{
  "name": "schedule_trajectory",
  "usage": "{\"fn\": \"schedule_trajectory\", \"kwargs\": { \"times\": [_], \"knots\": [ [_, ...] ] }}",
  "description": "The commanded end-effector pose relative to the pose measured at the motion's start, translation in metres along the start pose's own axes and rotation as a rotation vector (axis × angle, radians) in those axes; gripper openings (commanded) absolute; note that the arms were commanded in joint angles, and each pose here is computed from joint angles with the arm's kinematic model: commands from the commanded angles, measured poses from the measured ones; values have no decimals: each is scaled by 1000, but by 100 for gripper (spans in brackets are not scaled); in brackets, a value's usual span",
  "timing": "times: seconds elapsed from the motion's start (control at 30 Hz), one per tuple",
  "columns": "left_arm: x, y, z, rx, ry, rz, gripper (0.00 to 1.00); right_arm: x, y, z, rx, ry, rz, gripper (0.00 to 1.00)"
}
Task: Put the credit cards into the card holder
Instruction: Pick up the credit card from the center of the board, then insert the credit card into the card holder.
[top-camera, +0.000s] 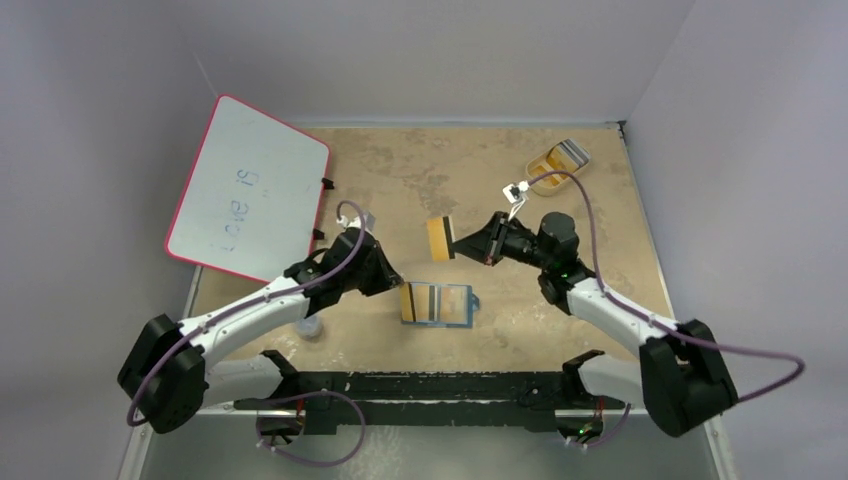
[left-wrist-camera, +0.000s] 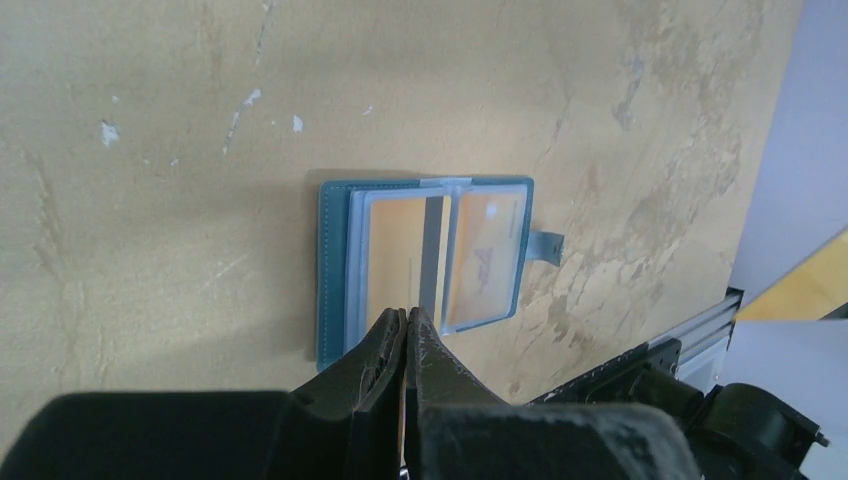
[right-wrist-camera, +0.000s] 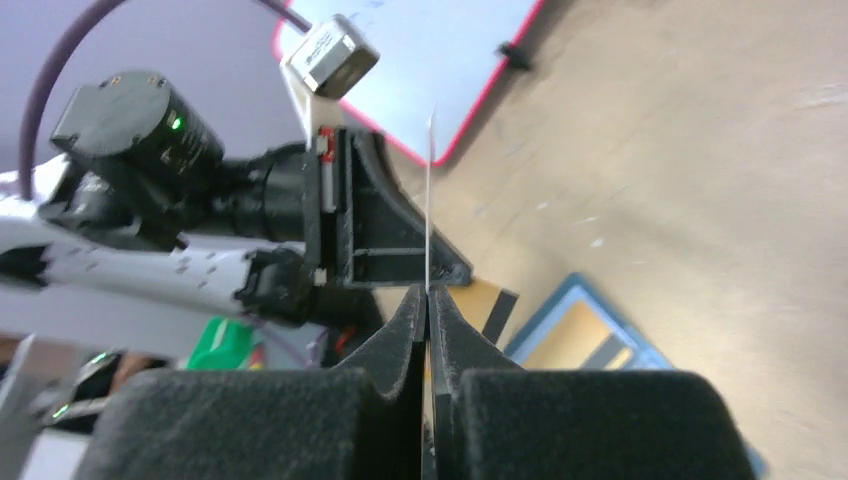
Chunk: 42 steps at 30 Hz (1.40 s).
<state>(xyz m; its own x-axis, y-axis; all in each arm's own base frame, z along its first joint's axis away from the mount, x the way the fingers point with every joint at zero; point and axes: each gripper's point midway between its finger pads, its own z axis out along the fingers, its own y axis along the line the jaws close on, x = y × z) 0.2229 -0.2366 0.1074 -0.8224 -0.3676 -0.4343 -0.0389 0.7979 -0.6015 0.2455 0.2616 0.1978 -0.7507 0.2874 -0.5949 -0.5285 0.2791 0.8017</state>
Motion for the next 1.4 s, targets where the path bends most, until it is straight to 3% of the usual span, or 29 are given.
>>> {"fn": "schedule_trajectory", "kwargs": {
  "times": [0.0, 0.2, 0.47, 0.87, 1.37],
  "knots": [
    [7, -24, 10, 116, 58, 7, 0, 4, -65, -26, 413, 20, -86, 0],
    [21, -36, 31, 144, 128, 29, 0, 22, -90, -42, 544, 48, -34, 0],
    [28, -45, 56, 163, 169, 76, 0, 40, -98, -46, 552, 82, 16, 0],
    [31, -51, 71, 195, 186, 88, 0, 72, -121, -54, 604, 155, 71, 0],
    [28, -31, 88, 102, 162, 128, 0, 80, -135, -62, 661, 175, 59, 0]
  ]
}}
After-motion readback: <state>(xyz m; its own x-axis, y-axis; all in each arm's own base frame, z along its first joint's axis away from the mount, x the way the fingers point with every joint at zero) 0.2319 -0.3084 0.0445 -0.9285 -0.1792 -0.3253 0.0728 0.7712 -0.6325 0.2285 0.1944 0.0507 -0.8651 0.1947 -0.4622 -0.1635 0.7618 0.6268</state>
